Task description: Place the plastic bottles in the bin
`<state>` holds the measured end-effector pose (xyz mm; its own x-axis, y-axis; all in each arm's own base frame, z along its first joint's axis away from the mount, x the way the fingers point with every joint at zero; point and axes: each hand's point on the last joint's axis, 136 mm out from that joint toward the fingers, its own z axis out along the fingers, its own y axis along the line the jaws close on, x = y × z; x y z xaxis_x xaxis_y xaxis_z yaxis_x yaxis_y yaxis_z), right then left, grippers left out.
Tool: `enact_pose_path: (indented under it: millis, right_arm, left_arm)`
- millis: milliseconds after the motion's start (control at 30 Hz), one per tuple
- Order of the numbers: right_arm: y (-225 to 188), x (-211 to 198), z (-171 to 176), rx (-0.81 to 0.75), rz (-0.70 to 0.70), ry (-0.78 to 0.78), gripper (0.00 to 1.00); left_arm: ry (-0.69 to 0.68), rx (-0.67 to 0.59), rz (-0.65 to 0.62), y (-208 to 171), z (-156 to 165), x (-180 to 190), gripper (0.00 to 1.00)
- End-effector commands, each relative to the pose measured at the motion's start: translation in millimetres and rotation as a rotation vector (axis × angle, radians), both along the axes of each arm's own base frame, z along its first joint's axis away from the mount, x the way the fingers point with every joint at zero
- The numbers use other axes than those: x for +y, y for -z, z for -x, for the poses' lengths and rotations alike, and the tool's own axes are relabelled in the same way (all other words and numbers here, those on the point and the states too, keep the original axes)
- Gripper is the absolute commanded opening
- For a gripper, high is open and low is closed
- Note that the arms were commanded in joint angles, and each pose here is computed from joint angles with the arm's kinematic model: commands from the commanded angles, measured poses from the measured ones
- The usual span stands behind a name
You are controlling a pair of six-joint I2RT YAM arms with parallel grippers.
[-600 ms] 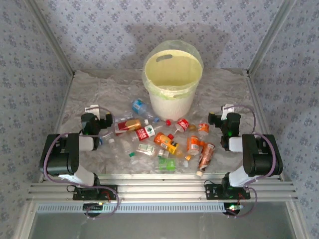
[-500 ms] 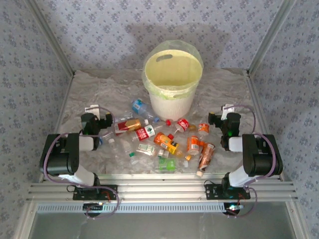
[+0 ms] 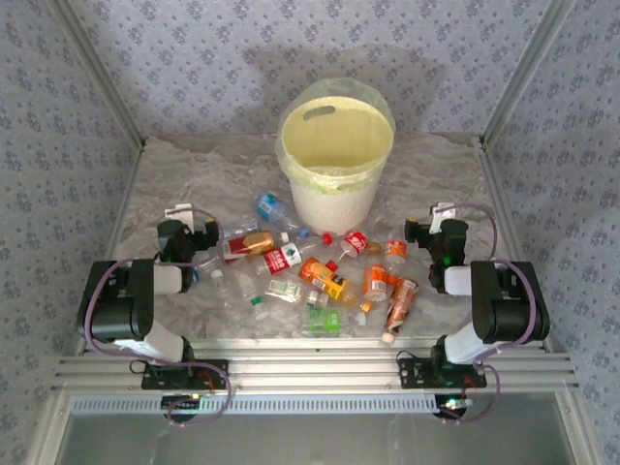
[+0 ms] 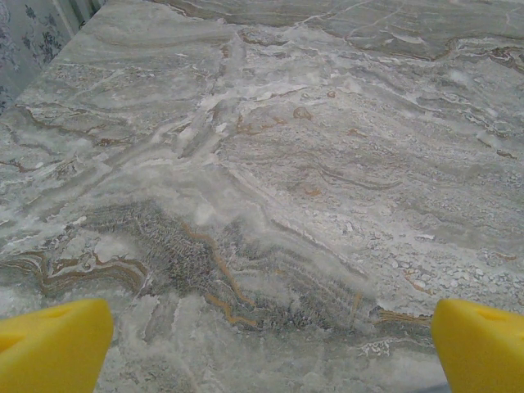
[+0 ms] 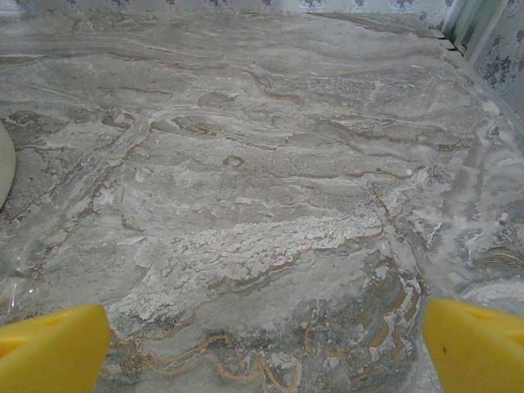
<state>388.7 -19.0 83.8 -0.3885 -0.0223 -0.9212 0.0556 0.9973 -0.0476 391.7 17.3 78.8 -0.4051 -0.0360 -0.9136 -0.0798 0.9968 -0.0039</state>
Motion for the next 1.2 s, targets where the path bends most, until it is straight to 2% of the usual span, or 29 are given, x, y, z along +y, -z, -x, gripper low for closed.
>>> enact_pose_path:
  millis: [0,500,700,833,1000,1167]
  right_arm:
    - [-0.9,-1.5,-2.3,-0.001,-0.008,0.017,1.0]
    - [-2.7,-1.8,-2.3,-0.007,-0.009,0.019,1.0]
    - [-23.3,-7.0,-0.6,0.002,-0.007,0.052,1.0]
    - [-52.8,-11.7,3.5,0.031,-0.031,0.095,1.0]
    - [-97.3,-9.9,17.4,0.04,-0.103,0.135,1.0]
    - [-114.3,-9.5,50.8,0.125,-0.257,0.257,1.0]
  left_arm:
    - [0.008,-0.031,0.006,-10.3,-6.3,-1.7,1.0]
    - [0.012,-0.024,0.006,-10.6,-6.5,-2.2,1.0]
    - [-0.014,-0.02,0.004,-32.1,-4.0,1.9,1.0]
    - [-0.04,0.018,0.002,-57.9,-6.3,0.0,1.0]
    - [0.007,-0.005,0.107,-103.7,-7.3,-32.4,1.0]
    - [0.139,0.045,0.221,-146.5,8.6,-87.2,0.99]
